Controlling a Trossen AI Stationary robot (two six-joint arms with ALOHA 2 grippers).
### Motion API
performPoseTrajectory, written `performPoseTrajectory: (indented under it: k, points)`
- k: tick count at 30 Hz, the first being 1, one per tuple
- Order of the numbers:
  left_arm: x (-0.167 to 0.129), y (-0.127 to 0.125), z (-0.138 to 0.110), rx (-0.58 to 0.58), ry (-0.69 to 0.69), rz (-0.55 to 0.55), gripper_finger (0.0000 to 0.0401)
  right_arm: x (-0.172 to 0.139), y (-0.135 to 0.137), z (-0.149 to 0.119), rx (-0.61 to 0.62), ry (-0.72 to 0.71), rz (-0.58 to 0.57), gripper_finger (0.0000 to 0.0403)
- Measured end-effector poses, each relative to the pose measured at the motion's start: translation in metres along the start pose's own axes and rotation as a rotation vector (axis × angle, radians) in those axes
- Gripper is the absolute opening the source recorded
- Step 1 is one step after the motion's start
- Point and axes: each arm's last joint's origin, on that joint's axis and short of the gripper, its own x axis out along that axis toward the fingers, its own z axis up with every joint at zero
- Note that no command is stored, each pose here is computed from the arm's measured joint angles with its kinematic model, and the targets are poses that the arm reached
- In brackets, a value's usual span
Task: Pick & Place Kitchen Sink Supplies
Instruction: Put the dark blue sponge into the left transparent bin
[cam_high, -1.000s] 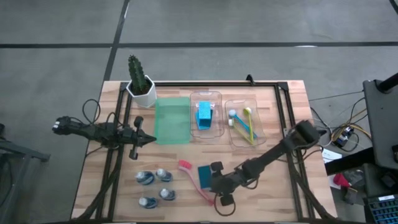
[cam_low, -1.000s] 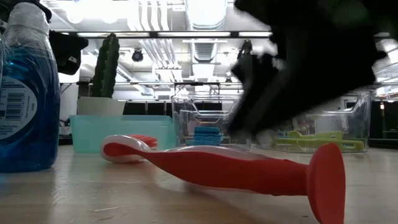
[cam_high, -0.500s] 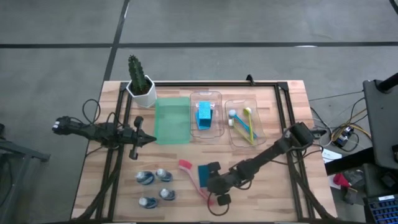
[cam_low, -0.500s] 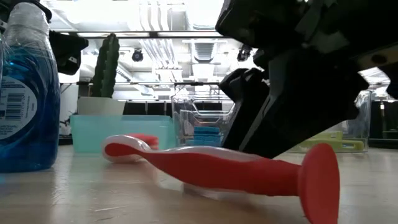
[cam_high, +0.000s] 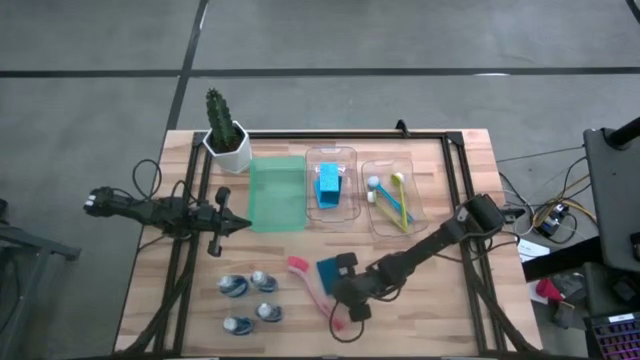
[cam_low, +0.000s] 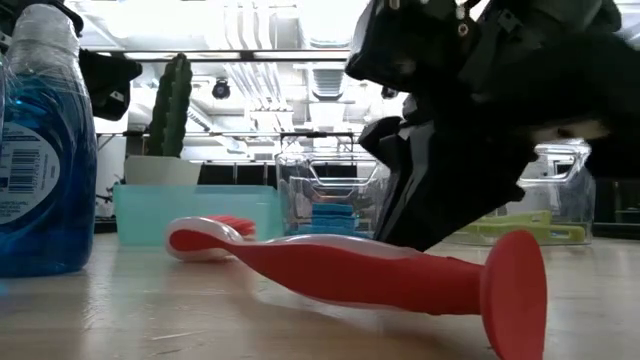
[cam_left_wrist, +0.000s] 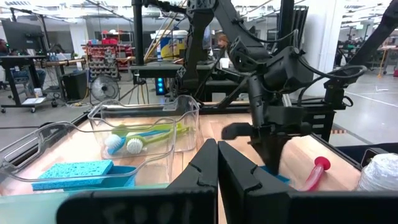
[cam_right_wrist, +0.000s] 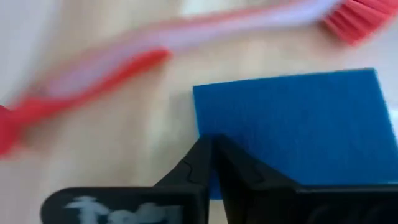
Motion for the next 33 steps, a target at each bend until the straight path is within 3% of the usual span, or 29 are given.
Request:
performPoseTrajectory:
  k: [10,24,28,33]
  points:
    - [0.000,0.000,0.000,0.000,0.001,0.000,0.0003,-0.041,-0.007,0.039,-0.073,0.000,-0.134,0.0008]
    - [0.000,0.000,0.000,0.001,0.004,0.000,0.0003,-0.074,-0.012,0.066,-0.139,-0.013,-0.246,0.0008]
    - [0.000,0.000,0.000,0.001,0.003,0.000,0.0003,-0.076,-0.012,0.067,-0.141,-0.007,-0.241,0.0008]
    - [0.000,0.000,0.000,0.000,0.003,0.000,0.0003,-0.069,-0.009,0.066,-0.054,-0.012,-0.085,0.0008]
